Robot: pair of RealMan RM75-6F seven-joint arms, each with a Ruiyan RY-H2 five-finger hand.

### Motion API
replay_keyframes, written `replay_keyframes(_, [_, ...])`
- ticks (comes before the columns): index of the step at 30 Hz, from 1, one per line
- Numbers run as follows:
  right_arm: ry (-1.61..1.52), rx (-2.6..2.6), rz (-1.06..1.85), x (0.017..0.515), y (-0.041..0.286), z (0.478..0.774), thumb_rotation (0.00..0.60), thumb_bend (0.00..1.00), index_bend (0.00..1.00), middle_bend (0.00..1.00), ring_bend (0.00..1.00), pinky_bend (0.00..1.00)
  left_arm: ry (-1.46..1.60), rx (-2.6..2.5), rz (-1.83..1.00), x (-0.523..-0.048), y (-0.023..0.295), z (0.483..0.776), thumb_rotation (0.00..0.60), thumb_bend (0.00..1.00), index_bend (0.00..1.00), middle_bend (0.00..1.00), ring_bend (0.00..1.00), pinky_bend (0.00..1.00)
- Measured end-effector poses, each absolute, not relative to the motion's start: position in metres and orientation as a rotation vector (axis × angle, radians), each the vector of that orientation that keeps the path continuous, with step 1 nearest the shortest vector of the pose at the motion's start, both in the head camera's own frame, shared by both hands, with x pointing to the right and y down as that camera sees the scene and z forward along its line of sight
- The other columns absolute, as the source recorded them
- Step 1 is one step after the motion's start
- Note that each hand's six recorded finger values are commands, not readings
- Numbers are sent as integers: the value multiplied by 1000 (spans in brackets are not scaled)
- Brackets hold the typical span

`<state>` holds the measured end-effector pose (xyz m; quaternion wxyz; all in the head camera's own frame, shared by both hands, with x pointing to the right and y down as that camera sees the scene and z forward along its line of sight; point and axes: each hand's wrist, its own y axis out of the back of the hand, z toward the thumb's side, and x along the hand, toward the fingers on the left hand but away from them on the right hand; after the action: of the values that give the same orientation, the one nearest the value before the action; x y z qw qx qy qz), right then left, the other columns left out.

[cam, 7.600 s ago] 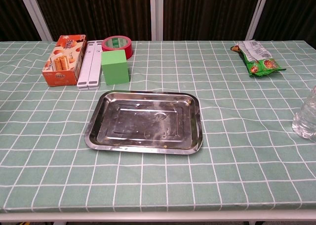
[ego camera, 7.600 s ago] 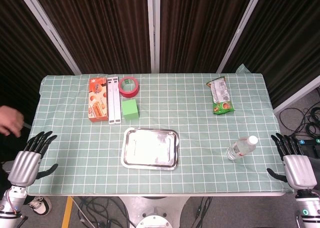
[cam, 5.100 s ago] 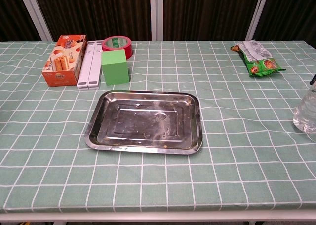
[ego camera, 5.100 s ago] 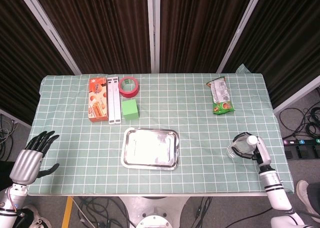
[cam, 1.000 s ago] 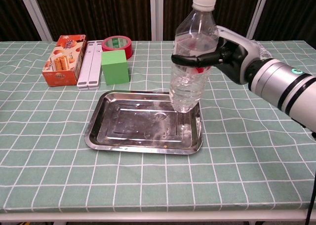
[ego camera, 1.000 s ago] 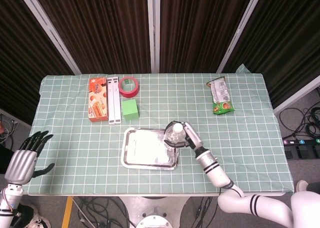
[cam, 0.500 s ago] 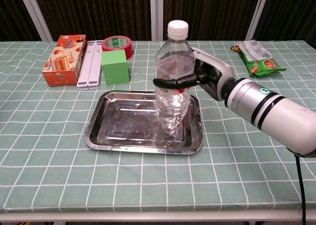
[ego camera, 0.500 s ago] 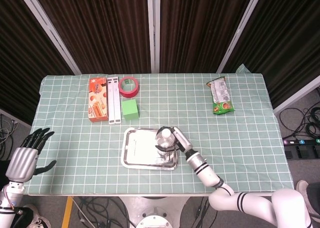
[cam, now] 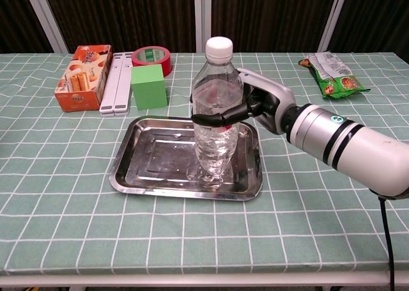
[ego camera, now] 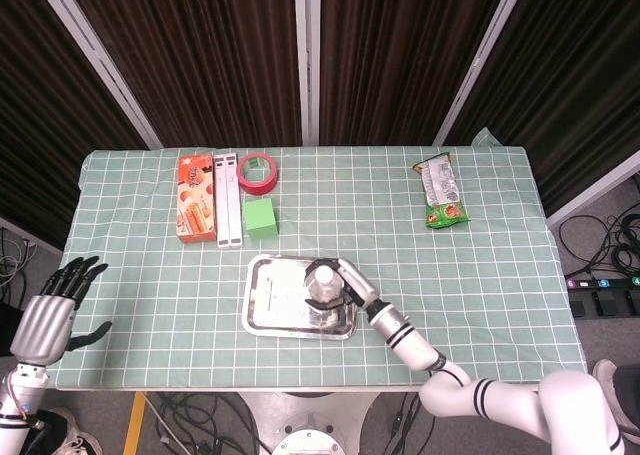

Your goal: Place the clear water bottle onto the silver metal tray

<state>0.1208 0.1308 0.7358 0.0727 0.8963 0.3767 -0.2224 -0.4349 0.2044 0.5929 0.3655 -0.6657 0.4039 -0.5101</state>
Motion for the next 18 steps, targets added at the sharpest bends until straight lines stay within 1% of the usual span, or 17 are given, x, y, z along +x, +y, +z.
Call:
replay_keyframes(3, [1104, 2703, -671, 121, 131, 735, 600, 0, 287, 373, 121, 156, 1037, -1713, -1310, -434, 205, 593, 600, 206, 182, 186, 96, 169])
replay_keyframes(6, [1082, 2711, -679, 122, 131, 734, 600, 0, 196, 321, 75, 113, 1037, -1715, -1307, -434, 205, 593, 600, 207, 182, 187, 97, 169])
replay_keyframes(8, [1063, 2716, -686, 122, 132, 733, 600, 0, 105, 261, 28, 67, 1037, -1714, -1305, -433, 205, 593, 600, 207, 182, 187, 97, 169])
replay_keyframes(11, [1027, 2742, -703, 125, 134, 731, 600, 0, 13, 171, 0, 19, 1036, -1716, -1301, -432, 205, 592, 600, 207, 182, 187, 96, 169])
replay_keyframes(14, [1000, 2772, -720, 130, 133, 725, 600, 0, 0, 112, 0, 0, 1031, -1718, -1298, -430, 205, 592, 600, 207, 182, 187, 97, 169])
replay_keyframes(18, [986, 2810, -759, 145, 129, 714, 600, 0, 0, 89, 0, 0, 1029, -1719, -1297, -428, 206, 592, 600, 207, 182, 187, 97, 169])
